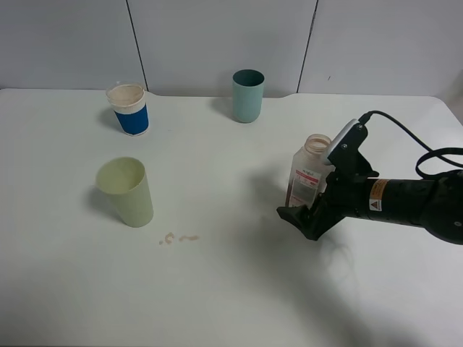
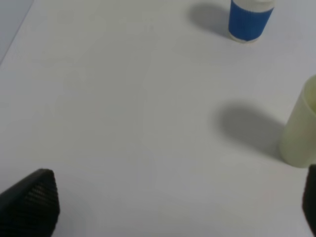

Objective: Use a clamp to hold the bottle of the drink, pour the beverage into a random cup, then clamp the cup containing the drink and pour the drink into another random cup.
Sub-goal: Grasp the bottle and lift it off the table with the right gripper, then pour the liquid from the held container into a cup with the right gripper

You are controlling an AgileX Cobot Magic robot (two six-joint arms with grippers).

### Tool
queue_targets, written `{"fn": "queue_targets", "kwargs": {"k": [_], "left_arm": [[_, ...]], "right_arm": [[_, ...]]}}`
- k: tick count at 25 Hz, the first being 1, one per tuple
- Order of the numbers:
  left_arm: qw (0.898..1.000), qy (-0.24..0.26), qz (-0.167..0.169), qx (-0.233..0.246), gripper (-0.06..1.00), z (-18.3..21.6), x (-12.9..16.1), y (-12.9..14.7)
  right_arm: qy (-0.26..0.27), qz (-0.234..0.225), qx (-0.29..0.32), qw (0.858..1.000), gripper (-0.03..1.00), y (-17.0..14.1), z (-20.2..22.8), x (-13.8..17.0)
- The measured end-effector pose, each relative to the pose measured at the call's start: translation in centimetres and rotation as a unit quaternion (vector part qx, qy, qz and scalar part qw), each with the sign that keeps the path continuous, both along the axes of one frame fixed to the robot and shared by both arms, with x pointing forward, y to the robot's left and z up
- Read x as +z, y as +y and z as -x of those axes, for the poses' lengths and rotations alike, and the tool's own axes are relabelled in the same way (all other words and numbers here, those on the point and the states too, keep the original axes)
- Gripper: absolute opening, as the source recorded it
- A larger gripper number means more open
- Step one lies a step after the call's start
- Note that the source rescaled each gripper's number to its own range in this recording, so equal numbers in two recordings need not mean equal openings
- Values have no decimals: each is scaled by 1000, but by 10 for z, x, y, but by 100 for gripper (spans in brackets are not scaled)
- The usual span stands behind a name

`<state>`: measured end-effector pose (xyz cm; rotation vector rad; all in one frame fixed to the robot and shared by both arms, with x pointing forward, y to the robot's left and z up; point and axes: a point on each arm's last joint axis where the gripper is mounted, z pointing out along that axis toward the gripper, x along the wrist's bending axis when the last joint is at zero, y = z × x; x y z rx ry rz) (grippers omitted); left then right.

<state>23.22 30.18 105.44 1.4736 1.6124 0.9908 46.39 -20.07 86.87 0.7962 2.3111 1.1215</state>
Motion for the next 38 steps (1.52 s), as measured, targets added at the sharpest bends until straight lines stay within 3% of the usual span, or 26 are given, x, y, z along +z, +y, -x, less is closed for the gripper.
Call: {"fn": "queue_targets", "kwargs": {"k": [1,2,5,6,9,16,27,35,38], "left_arm": [[1000,0,0,0,100,0,0,0],[1000,0,0,0,100,0,0,0],[1000,0,0,0,100,0,0,0],[1000,0,0,0,100,0,0,0],[1000,0,0,0,100,0,0,0],[1000,0,0,0,100,0,0,0],[1000,0,0,0,100,0,0,0],[1000,0,0,0,100,0,0,0],[1000,0,0,0,100,0,0,0]], "right_arm": [[1,-1,-4,1000,66,0,0,0],[1,-1,-4,1000,66,0,0,0],[4,-4,-20,1000,26,-2,-2,0],[5,-6,-24,1000,18,-2,-2,-1],[7,-10,-37,999,4,-3,-3,-1],[4,-15,-48,999,4,-4,-4,0],[-20,-78,-74,994,3,-1,-9,9],[20,-106,-115,987,3,-4,-10,7],[42,-96,-134,985,3,-6,-9,4]]}}
